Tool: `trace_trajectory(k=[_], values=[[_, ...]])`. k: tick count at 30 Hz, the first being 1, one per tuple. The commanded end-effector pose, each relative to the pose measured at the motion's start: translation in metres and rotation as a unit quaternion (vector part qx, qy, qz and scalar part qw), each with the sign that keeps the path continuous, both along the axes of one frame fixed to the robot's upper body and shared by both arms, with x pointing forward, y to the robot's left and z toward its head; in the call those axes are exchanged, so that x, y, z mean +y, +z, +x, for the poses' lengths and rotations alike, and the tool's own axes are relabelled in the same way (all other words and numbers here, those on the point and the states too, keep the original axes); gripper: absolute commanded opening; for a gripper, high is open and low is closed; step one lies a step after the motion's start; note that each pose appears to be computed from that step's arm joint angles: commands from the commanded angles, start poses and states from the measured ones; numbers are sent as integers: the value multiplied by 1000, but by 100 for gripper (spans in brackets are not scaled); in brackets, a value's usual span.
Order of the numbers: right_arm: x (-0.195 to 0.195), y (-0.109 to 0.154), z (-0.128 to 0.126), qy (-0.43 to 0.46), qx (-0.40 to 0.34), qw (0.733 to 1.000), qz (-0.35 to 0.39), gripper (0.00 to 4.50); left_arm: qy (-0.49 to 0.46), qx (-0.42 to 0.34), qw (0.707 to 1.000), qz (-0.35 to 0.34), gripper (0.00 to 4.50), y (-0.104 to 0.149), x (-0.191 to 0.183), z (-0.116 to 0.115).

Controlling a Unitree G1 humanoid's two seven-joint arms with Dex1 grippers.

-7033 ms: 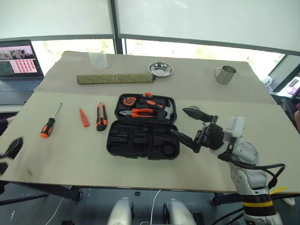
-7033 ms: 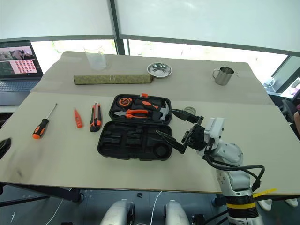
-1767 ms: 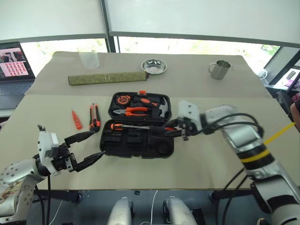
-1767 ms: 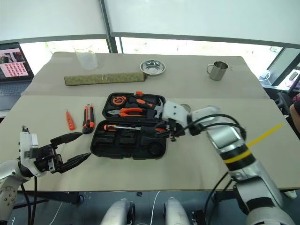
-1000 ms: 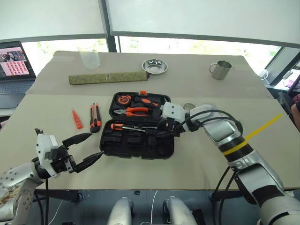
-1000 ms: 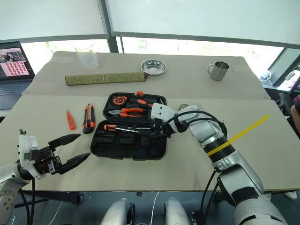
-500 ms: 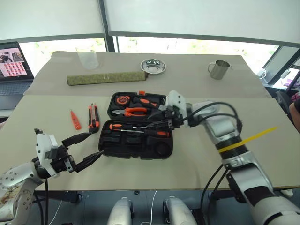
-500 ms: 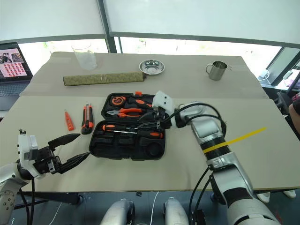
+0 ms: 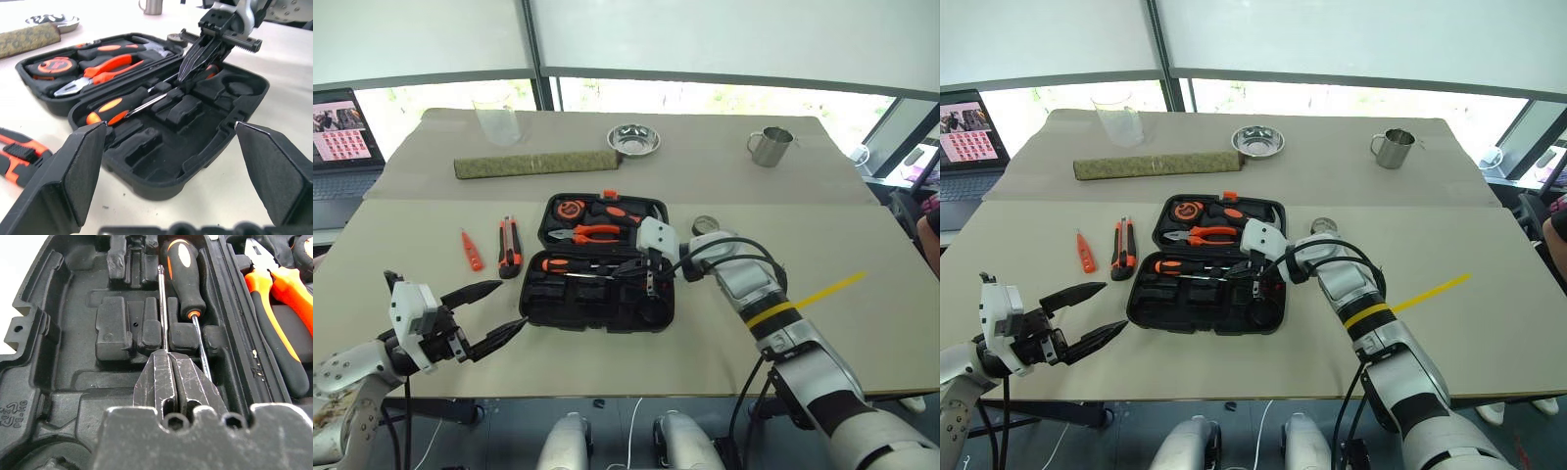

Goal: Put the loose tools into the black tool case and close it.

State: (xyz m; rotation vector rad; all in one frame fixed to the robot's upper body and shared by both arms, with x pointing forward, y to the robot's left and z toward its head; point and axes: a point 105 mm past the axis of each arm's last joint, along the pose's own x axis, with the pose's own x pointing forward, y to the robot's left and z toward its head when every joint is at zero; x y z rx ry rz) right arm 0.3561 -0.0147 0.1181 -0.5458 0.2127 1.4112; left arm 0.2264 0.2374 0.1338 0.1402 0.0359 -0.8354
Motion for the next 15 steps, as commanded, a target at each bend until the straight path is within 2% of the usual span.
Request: trace_trajectory(k=[1, 5, 6, 9, 11, 12, 14, 15], values=[[3, -22, -2, -8, 27, 999, -36, 9, 14, -17, 1000, 10, 450, 9, 4, -4], [12, 10, -8, 24, 4, 998, 62, 9, 43, -13, 999, 3, 450, 9, 12, -10], [9, 29, -9, 28, -15, 993, 115, 9, 66, -8, 998, -6, 450, 8, 21, -14], [-19, 63, -19, 40, -50, 976, 207, 76, 160, 5, 987, -19, 450, 0, 56, -27], [-43, 69, -28, 36, -57, 969, 238, 140, 226, 18, 974, -17, 450, -7, 80, -39], [-54, 71, -31, 27, -64, 966, 251, 186, 258, 31, 966, -20, 450, -12, 90, -45], [-77, 64, -37, 4, -85, 965, 248, 243, 379, 99, 920, -4, 450, -35, 129, -61], [-88, 61, -41, -4, -95, 964, 248, 284, 406, 110, 907, -4, 450, -39, 139, -69]])
